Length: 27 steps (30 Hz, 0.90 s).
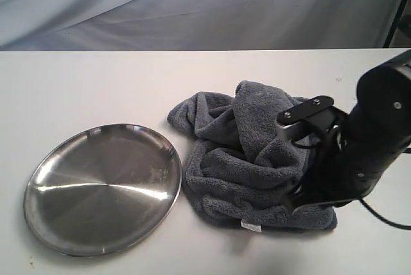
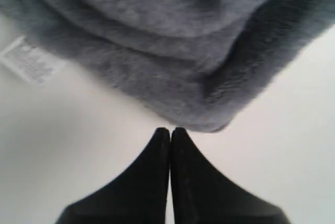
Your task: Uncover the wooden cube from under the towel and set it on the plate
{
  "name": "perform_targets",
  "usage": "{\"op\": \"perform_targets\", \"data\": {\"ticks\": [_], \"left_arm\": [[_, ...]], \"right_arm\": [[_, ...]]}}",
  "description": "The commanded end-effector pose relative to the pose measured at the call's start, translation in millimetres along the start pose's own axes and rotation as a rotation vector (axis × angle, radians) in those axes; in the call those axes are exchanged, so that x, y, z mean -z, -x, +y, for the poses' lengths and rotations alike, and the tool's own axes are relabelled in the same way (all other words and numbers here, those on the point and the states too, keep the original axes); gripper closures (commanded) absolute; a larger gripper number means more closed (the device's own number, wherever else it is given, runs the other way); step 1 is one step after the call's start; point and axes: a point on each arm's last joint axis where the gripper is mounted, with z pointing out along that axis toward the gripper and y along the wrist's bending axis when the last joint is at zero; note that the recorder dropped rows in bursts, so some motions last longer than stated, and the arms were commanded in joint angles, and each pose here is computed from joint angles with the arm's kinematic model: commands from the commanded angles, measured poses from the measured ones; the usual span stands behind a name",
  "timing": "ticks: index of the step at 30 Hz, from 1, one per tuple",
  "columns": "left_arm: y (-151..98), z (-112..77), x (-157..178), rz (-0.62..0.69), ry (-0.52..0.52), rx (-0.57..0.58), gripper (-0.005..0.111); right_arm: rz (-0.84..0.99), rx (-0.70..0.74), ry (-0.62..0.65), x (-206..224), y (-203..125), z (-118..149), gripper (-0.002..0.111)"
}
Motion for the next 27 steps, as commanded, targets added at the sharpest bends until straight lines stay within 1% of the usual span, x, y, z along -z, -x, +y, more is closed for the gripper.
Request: {"op": "perform_targets", "data": {"ticks": [1, 6, 11, 15, 18, 21, 25, 27], "left_arm": [[-1, 0.2, 0, 0.002, 0.002, 0.002, 0.105], [-1, 0.2, 0, 0.002, 0.002, 0.002, 0.105], [-1, 0.2, 0, 0.002, 0.002, 0.002, 0.105], [-1, 0.2, 0, 0.002, 0.002, -0.002, 0.105], [-1, 0.2, 0, 0.002, 0.002, -0.002, 0.105], [-1, 0.2, 0, 0.002, 0.002, -0.002, 0.105], [-1, 0.2, 0, 0.002, 0.002, -0.002, 0.105], [-1, 0.2, 0, 0.002, 0.002, -0.002, 0.105]], "right_arm": [[-0.078, -0.077, -0.054, 1, 3, -33, 0.108], [-0.185, -0.186, -0.083, 1, 9, -67, 0.108], [-0.262, -0.25, -0.098, 8, 19, -86, 0.108], [-0.269, -0.263, -0.096, 16, 49, -95, 0.108], [-0.268, -0.286, -0.075, 14, 74, -100, 0.108], [-0.268, -0.28, -0.074, 16, 99, -106, 0.108], [-0.264, -0.292, -0.06, 15, 124, -112, 0.108], [-0.279, -0.301, -0.036, 17, 134, -110, 0.108]]}}
